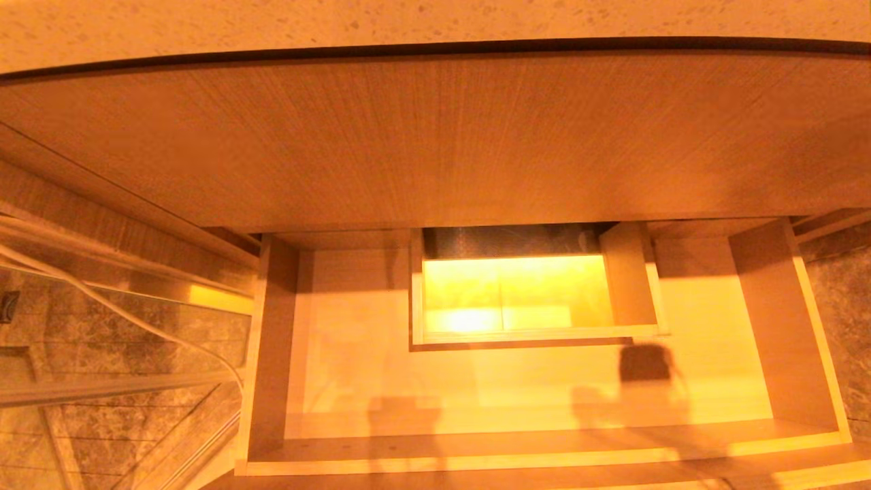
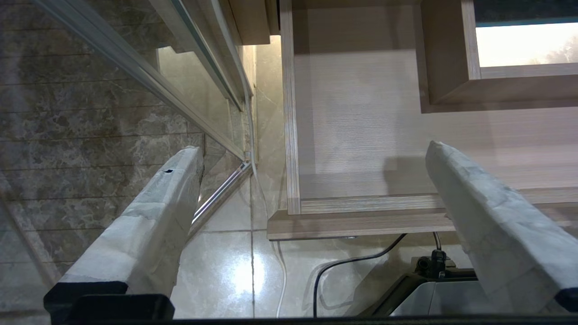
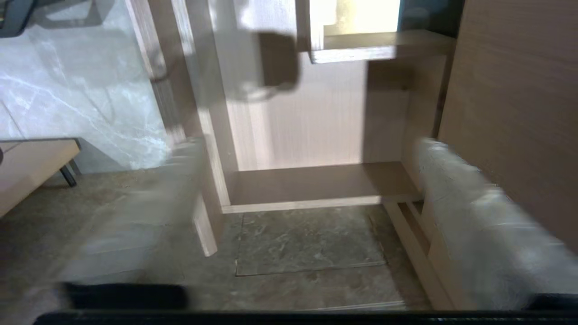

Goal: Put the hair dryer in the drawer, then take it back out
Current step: Pick up the hairdryer

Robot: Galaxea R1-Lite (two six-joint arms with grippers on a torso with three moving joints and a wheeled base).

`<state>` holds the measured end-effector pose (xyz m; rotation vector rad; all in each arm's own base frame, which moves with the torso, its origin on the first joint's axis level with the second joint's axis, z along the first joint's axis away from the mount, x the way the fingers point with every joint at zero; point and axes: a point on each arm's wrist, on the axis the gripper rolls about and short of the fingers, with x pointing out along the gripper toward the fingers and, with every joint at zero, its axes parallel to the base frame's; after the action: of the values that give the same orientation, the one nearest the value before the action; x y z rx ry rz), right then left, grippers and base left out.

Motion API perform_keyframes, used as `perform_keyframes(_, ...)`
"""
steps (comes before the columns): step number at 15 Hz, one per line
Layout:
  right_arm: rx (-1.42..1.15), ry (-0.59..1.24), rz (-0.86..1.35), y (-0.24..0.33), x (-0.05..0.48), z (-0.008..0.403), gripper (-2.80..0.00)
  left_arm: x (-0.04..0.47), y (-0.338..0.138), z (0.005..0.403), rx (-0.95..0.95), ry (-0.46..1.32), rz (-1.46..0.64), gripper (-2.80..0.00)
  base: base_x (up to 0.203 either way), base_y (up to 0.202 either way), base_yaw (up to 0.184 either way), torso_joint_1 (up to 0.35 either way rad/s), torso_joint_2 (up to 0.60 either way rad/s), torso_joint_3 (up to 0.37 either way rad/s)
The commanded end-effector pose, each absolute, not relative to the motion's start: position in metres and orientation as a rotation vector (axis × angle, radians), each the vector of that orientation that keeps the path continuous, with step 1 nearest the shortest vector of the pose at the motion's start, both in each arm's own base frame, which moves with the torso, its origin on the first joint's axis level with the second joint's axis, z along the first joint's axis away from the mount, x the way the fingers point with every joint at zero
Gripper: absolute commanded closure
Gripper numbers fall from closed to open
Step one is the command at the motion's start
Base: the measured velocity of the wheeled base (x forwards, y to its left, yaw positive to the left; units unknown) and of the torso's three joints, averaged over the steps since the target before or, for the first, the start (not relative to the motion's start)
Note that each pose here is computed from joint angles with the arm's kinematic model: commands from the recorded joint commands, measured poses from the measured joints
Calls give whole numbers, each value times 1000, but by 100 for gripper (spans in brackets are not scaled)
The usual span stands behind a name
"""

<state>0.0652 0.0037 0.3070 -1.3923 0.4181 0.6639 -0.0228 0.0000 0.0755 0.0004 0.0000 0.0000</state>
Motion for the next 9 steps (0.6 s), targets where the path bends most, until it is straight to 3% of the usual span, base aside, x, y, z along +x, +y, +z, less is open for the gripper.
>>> perform_keyframes(1, -1405, 384, 639, 4, 52, 310, 0, -23, 0, 75, 0, 0, 0, -280, 0, 0, 0, 0, 0, 0)
perform_keyframes(9, -1359, 230, 458, 4, -13, 319, 0, -23, 0, 75, 0, 0, 0, -280, 0, 0, 0, 0, 0, 0)
